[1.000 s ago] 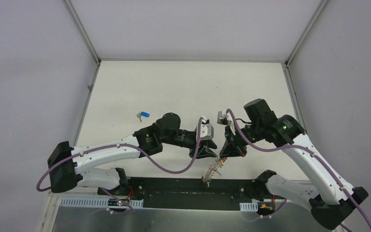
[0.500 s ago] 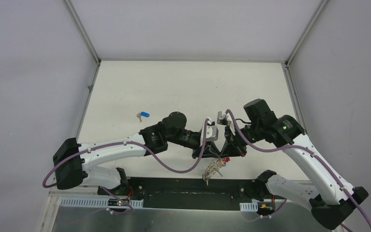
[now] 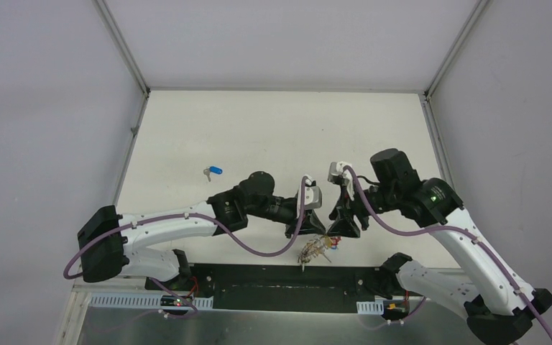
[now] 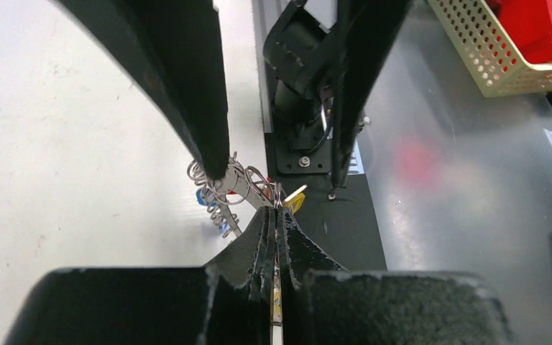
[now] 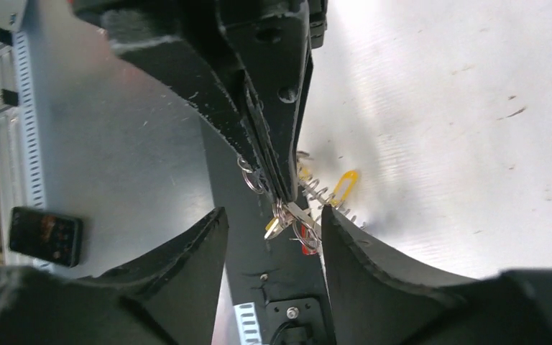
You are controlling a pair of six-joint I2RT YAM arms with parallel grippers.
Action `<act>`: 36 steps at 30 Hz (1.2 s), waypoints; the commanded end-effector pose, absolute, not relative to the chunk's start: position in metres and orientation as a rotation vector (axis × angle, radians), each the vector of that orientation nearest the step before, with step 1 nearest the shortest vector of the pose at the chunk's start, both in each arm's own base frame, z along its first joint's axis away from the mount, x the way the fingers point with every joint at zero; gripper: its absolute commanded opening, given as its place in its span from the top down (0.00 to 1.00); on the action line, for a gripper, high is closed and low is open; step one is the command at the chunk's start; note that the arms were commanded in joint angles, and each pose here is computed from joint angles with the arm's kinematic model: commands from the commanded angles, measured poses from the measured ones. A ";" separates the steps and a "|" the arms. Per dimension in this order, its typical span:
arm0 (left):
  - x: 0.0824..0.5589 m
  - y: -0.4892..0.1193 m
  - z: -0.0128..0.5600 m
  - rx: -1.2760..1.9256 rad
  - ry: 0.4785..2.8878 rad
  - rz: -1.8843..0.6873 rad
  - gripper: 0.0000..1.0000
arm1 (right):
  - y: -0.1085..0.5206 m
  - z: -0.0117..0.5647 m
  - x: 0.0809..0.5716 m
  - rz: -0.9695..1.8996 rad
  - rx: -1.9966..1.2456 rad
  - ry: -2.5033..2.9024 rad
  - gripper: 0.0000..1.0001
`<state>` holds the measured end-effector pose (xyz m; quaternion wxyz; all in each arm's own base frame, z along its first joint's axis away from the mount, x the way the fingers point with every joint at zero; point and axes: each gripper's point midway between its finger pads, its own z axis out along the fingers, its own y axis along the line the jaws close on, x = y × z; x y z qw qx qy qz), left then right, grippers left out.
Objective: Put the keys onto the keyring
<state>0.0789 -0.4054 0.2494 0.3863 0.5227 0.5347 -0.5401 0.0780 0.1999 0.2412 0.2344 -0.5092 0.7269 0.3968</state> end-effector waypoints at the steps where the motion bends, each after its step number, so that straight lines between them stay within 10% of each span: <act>1: 0.084 -0.399 0.299 1.139 1.214 -1.396 1.00 | 0.202 0.255 0.093 1.002 -1.310 1.906 0.46; 28: 0.087 -0.356 0.365 0.786 0.880 -1.439 1.00 | 0.218 0.250 0.094 1.130 -1.149 1.851 0.70; 36: 0.089 -0.353 0.362 0.774 0.890 -1.424 1.00 | 0.210 0.254 0.092 1.078 -1.151 1.817 0.45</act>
